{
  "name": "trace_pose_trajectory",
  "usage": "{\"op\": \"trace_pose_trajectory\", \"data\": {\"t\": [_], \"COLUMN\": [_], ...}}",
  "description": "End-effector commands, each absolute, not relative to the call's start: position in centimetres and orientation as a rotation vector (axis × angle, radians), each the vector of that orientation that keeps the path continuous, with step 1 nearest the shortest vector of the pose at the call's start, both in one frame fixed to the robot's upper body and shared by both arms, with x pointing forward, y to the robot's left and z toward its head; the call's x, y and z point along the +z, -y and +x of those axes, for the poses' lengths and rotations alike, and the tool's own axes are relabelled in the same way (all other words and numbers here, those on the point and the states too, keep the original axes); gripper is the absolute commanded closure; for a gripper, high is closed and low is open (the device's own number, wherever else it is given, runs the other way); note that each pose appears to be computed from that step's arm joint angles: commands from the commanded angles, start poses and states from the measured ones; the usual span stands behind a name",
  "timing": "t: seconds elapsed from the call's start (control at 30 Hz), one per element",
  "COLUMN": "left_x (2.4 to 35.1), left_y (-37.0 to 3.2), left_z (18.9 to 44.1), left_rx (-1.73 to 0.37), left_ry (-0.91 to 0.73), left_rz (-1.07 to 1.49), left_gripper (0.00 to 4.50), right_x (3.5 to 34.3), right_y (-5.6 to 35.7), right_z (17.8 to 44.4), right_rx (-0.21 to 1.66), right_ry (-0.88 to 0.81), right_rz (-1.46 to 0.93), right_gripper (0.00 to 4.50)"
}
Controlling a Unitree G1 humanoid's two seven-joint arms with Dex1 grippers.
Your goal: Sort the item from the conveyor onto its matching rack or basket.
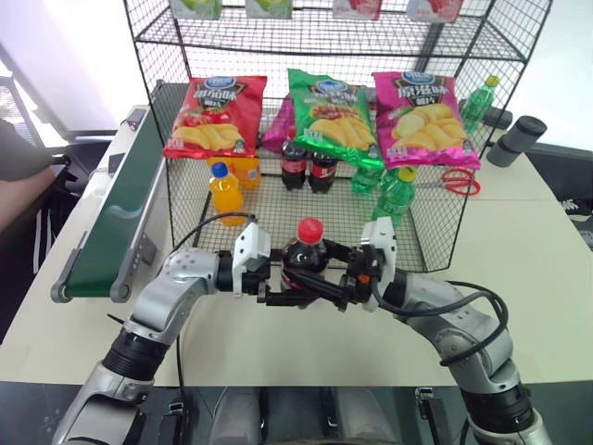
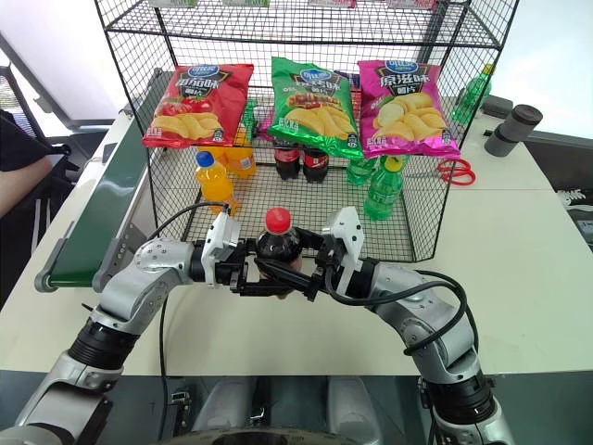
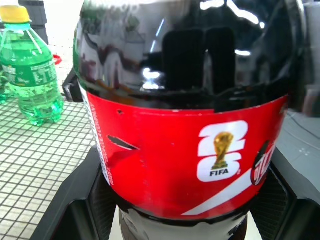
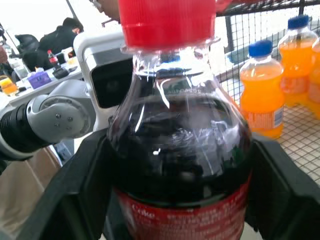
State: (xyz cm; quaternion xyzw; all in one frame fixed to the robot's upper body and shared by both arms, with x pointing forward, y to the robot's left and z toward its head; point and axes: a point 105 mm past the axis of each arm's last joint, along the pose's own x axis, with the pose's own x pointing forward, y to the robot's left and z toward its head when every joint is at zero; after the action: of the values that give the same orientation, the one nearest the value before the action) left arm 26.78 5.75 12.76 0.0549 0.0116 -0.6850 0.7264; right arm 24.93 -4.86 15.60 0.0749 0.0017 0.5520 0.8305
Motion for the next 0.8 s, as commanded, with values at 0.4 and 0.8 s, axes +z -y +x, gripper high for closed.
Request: {"op": "trace_pose_trajectory", "data": {"t": [0.4, 0.8], "left_x": [12.4, 12.2], "left_y": [-10.5, -15.2], "left_z": [29.0, 28.6], "left_rx": [-1.198, -0.773], "left_ry": [0.008, 0.138], "left_rz": [0.159, 0.104], "left_gripper": [0.03, 0.03], "right_x": [17.0, 14.8], "right_y": [6.7, 6.7], "right_z": [28.6, 37.5], "right_rx": [0.955, 0.543], "right_ry": [0.156, 0.288], "right_rz": [0.06, 0.028], "right_gripper": [1.5, 1.5]}}
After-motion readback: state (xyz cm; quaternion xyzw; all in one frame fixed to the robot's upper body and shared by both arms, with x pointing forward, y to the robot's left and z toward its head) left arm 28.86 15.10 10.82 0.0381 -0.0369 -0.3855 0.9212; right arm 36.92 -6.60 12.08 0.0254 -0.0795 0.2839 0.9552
